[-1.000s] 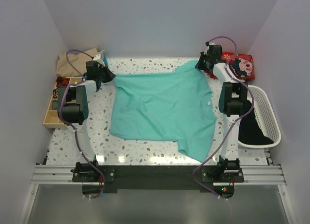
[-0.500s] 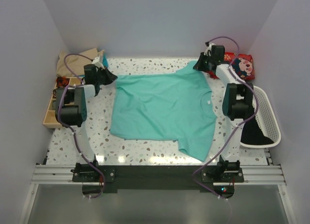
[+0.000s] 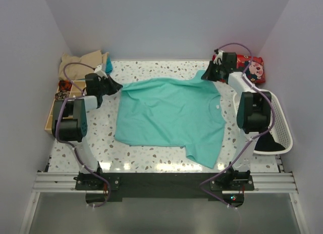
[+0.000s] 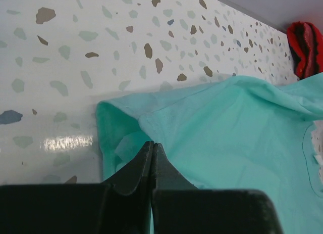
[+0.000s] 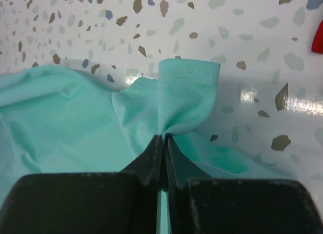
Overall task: Fold and stack the t-shirts
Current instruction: Fold the flattened tshirt in 1/3 of the way
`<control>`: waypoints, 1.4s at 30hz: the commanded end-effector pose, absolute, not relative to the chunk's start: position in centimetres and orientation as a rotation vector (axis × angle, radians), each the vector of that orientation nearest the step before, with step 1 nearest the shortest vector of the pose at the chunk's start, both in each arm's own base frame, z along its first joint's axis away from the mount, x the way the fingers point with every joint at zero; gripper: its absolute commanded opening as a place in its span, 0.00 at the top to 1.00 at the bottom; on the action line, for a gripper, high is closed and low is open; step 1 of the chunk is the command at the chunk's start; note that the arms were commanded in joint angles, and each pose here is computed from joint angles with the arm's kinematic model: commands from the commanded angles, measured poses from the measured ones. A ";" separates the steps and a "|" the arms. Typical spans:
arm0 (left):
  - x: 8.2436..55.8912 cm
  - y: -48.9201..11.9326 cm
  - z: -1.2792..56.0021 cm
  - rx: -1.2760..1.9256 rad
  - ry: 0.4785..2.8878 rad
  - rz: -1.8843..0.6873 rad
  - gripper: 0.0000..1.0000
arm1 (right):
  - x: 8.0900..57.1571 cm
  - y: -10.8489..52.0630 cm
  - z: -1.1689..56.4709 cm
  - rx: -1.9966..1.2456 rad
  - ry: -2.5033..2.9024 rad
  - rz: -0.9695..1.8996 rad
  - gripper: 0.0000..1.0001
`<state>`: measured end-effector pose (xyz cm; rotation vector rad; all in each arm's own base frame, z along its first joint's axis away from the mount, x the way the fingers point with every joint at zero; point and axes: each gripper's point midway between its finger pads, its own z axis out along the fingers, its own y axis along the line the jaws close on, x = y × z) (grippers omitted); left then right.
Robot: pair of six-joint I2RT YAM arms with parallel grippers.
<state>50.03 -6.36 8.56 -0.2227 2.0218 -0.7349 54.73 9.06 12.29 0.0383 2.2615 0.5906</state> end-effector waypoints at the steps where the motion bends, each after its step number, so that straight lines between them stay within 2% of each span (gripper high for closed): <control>1: 48.9 -6.2 11.2 -0.215 1.959 -0.706 1.00 | 52.3 7.7 12.7 0.079 2.294 0.491 1.00; 10: 46.3 -5.4 10.2 -0.259 1.994 -0.639 1.00 | 49.2 4.0 10.8 0.231 2.348 0.244 1.00; 15: 46.5 -3.9 10.2 -0.268 2.002 -0.530 1.00 | 47.2 1.2 9.2 0.348 2.348 0.062 1.00; 26: 45.9 -4.3 8.5 -0.293 2.057 -0.551 1.00 | 45.2 1.0 6.6 0.429 2.424 0.034 1.00; 38: 42.9 -3.7 5.0 -0.395 2.216 -0.501 1.00 | 40.1 0.9 2.3 0.454 2.587 -0.127 1.00; 39: 42.7 -3.6 5.0 -0.397 2.222 -0.494 0.91 | 39.8 0.7 2.3 0.466 2.585 -0.143 0.97; 41: 42.1 -3.0 4.3 -0.429 2.246 -0.451 0.76 | 39.2 0.5 2.8 0.474 2.563 -0.170 0.82; 42: 42.0 -2.9 4.5 -0.432 2.247 -0.438 0.65 | 39.1 0.3 3.1 0.477 2.550 -0.183 0.68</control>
